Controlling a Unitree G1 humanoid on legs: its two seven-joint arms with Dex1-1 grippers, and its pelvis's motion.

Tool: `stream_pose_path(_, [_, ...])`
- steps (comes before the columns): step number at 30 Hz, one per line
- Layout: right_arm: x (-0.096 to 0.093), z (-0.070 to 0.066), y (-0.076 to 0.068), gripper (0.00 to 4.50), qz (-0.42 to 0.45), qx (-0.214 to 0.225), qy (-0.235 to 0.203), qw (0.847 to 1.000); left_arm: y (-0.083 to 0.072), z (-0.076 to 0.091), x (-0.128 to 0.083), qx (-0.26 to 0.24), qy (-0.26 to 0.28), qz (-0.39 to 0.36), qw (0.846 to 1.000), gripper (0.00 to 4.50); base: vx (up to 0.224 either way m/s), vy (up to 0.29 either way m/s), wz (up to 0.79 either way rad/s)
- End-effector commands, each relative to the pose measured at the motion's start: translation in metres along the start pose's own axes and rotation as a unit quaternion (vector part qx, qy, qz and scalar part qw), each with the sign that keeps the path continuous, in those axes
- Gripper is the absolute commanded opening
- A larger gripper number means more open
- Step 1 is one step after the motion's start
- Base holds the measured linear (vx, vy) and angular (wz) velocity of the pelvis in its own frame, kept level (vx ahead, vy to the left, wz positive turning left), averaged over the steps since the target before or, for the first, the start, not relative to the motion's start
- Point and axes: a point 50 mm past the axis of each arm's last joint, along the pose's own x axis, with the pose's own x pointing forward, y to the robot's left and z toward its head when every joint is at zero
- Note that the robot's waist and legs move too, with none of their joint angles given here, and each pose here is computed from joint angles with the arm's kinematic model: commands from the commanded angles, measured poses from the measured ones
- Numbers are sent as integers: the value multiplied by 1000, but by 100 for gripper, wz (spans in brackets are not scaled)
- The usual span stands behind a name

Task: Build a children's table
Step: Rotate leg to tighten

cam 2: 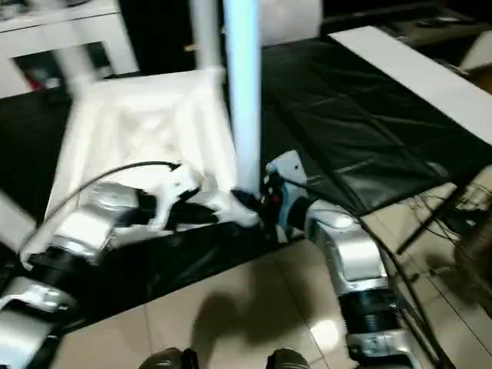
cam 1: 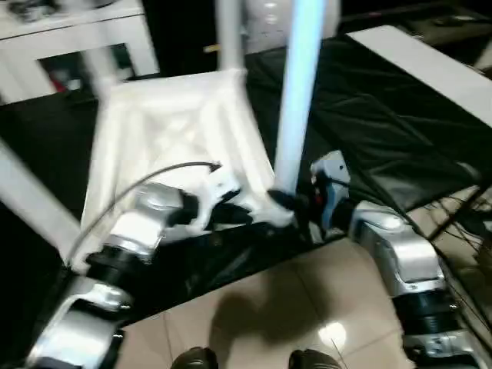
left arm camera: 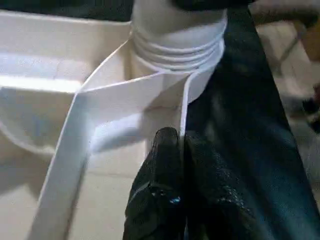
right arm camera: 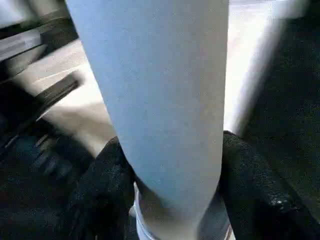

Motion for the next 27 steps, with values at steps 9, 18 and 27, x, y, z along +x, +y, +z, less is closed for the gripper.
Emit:
stream_pose_path(9, [68,-5,64,206,-29,77,15,996,-1,41,33,-17,-55,119,991,0,0,0,0])
stream_pose_path(18, [52,2,43,287,-48,50,-37,997,4,25,15,29,-12,107,994,0,0,0,0])
stream_pose_path(27, [4,17,20,363,24,19,-82,996,9,11,-21,71,-5,67,995,0,0,0,0])
